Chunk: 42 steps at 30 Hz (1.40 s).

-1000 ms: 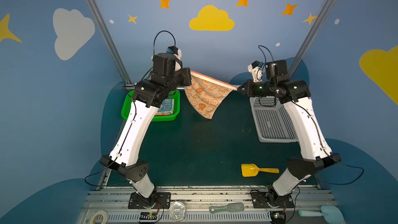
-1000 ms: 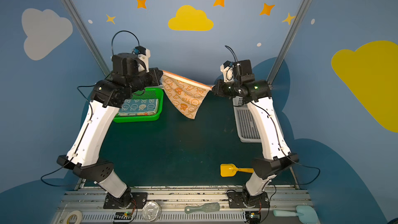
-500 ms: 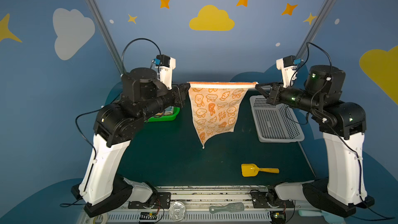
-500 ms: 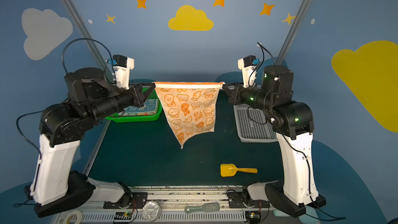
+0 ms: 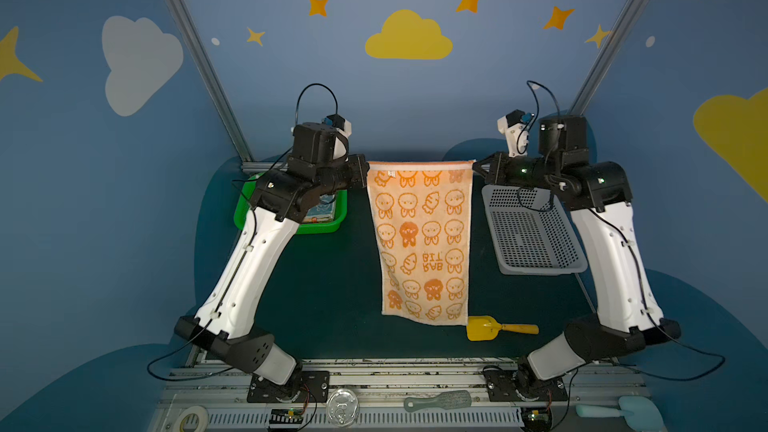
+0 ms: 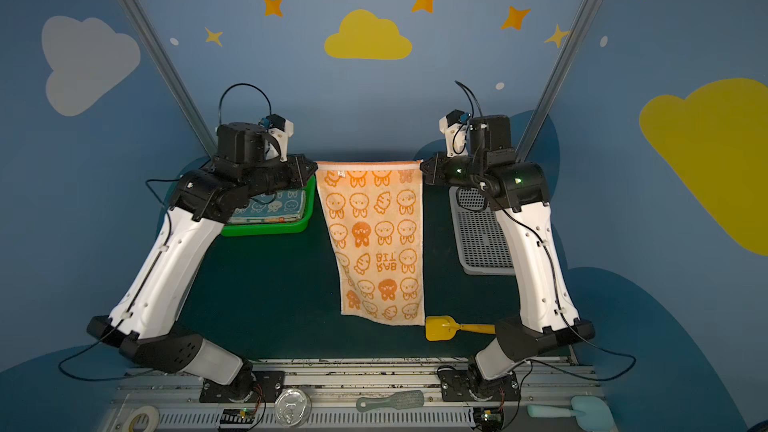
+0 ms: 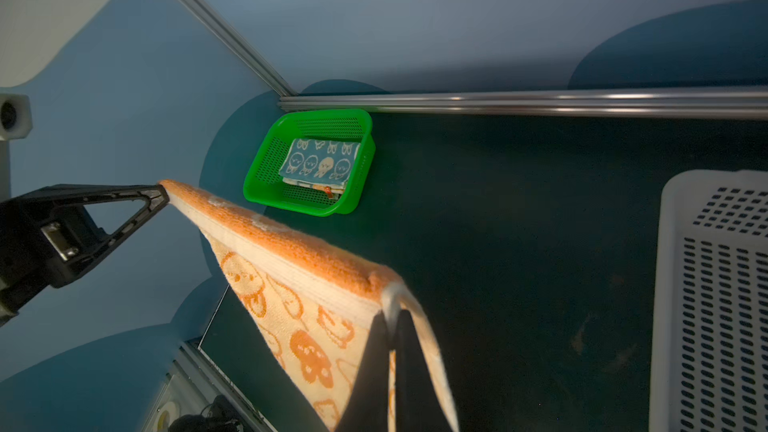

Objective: Fold and stack the towels
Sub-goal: 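Lift the towel with both grippers, shake it out and lay it flat, then grasp the towel's far edge with both grippers and fold it toward the robot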

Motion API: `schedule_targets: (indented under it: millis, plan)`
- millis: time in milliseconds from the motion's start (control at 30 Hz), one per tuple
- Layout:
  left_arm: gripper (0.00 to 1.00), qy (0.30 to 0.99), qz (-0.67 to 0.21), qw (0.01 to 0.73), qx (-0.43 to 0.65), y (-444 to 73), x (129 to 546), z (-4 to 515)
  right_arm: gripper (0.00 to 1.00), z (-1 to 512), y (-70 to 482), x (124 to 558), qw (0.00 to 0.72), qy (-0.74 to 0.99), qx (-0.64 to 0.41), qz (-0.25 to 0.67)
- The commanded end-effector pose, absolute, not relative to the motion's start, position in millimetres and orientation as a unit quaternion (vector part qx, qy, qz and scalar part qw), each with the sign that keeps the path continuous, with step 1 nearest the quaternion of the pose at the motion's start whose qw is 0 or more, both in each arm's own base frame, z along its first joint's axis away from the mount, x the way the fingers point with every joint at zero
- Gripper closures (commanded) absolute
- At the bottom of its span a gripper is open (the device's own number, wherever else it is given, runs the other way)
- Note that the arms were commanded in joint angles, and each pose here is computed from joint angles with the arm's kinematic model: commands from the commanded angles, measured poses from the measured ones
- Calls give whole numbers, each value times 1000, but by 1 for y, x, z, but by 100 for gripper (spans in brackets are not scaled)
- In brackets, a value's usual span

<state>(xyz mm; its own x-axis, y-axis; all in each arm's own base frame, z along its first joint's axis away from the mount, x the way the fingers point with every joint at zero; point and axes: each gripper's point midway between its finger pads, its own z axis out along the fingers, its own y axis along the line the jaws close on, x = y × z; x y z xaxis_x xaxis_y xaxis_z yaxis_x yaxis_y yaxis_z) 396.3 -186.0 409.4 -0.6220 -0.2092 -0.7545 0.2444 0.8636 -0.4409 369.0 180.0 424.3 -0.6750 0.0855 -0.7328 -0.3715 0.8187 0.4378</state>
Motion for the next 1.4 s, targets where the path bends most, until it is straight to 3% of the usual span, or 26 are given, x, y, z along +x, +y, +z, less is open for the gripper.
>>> schedule_targets:
  millis: [0,267,433,600,800,1067,1367]
  plan:
    - [97,871,-262,416,-19,-176,447,367,100,374,163,413,365,898,-33,246]
    - [97,898,-266,349,-35,-192,545,245,100,272,163,500,301,929,-6,216]
    - [97,901,-254,349,-27,-196,581,216,100,240,158,533,279,936,2,213]
    - [97,909,-254,329,-13,-200,590,198,100,213,153,537,243,945,9,218]
    - [97,918,-252,305,-5,-206,559,180,100,180,144,506,181,962,32,203]
    - [97,935,-241,258,-21,-211,477,143,100,132,132,424,51,982,78,163]
    - [97,960,-214,181,-23,-215,379,89,100,89,127,339,-1,984,87,155]
